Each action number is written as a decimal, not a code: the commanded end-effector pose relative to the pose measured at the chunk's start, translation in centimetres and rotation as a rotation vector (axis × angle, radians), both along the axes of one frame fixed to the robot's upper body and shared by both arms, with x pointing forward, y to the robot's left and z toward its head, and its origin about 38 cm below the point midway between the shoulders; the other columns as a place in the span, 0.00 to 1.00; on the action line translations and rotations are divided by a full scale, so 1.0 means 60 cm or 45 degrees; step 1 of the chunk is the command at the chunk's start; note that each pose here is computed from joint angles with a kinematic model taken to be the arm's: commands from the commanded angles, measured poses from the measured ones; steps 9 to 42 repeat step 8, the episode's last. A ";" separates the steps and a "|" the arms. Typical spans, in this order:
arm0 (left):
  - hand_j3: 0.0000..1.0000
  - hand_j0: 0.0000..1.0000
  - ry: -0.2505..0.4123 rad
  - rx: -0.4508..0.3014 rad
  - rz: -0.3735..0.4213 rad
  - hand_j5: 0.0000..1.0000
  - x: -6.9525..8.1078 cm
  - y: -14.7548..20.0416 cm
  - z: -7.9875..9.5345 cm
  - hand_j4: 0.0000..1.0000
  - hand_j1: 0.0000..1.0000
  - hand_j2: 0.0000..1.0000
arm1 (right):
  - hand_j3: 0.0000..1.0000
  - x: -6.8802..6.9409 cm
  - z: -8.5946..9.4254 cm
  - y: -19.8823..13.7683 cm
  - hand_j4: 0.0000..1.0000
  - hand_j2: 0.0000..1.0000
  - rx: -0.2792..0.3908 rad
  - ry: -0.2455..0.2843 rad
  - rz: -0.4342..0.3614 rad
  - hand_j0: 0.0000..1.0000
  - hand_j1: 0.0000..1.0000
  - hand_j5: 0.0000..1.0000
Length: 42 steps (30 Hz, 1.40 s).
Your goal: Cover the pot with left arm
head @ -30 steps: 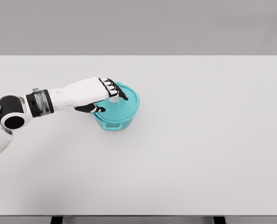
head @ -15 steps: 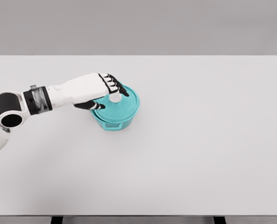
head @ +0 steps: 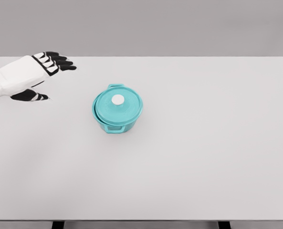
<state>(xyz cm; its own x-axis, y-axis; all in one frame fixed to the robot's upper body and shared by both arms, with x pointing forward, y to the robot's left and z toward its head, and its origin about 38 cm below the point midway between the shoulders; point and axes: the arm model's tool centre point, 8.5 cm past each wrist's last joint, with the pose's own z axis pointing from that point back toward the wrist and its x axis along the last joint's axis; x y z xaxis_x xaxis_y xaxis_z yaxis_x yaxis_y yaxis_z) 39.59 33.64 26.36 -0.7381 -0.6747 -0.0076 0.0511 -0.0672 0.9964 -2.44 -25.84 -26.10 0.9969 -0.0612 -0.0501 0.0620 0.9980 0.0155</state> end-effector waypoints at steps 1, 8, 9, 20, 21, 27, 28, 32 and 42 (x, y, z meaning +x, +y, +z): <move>1.00 1.00 -0.010 -0.002 0.032 1.00 0.002 0.015 0.008 1.00 1.00 1.00 | 1.00 0.000 0.000 0.000 1.00 1.00 0.000 0.000 0.000 1.00 1.00 1.00; 1.00 1.00 0.005 0.005 0.036 1.00 0.000 0.017 0.000 1.00 1.00 1.00 | 1.00 -0.001 0.000 0.000 1.00 1.00 0.001 0.002 0.000 1.00 1.00 1.00; 1.00 1.00 0.005 0.005 0.036 1.00 0.000 0.017 0.000 1.00 1.00 1.00 | 1.00 -0.001 0.000 0.000 1.00 1.00 0.001 0.002 0.000 1.00 1.00 1.00; 1.00 1.00 0.005 0.005 0.036 1.00 0.000 0.017 0.000 1.00 1.00 1.00 | 1.00 -0.001 0.000 0.000 1.00 1.00 0.001 0.002 0.000 1.00 1.00 1.00; 1.00 1.00 0.005 0.005 0.036 1.00 0.000 0.017 0.000 1.00 1.00 1.00 | 1.00 -0.001 0.000 0.000 1.00 1.00 0.001 0.002 0.000 1.00 1.00 1.00; 1.00 1.00 0.005 0.005 0.036 1.00 0.000 0.017 0.000 1.00 1.00 1.00 | 1.00 -0.001 0.000 0.000 1.00 1.00 0.001 0.002 0.000 1.00 1.00 1.00; 1.00 1.00 0.005 0.005 0.036 1.00 0.000 0.017 0.000 1.00 1.00 1.00 | 1.00 -0.001 0.000 0.000 1.00 1.00 0.001 0.002 0.000 1.00 1.00 1.00; 1.00 1.00 0.005 0.005 0.036 1.00 0.000 0.017 0.000 1.00 1.00 1.00 | 1.00 -0.001 0.000 0.000 1.00 1.00 0.001 0.002 0.000 1.00 1.00 1.00; 1.00 1.00 0.005 0.005 0.036 1.00 0.000 0.017 0.000 1.00 1.00 1.00 | 1.00 -0.001 0.000 0.000 1.00 1.00 0.001 0.002 0.000 1.00 1.00 1.00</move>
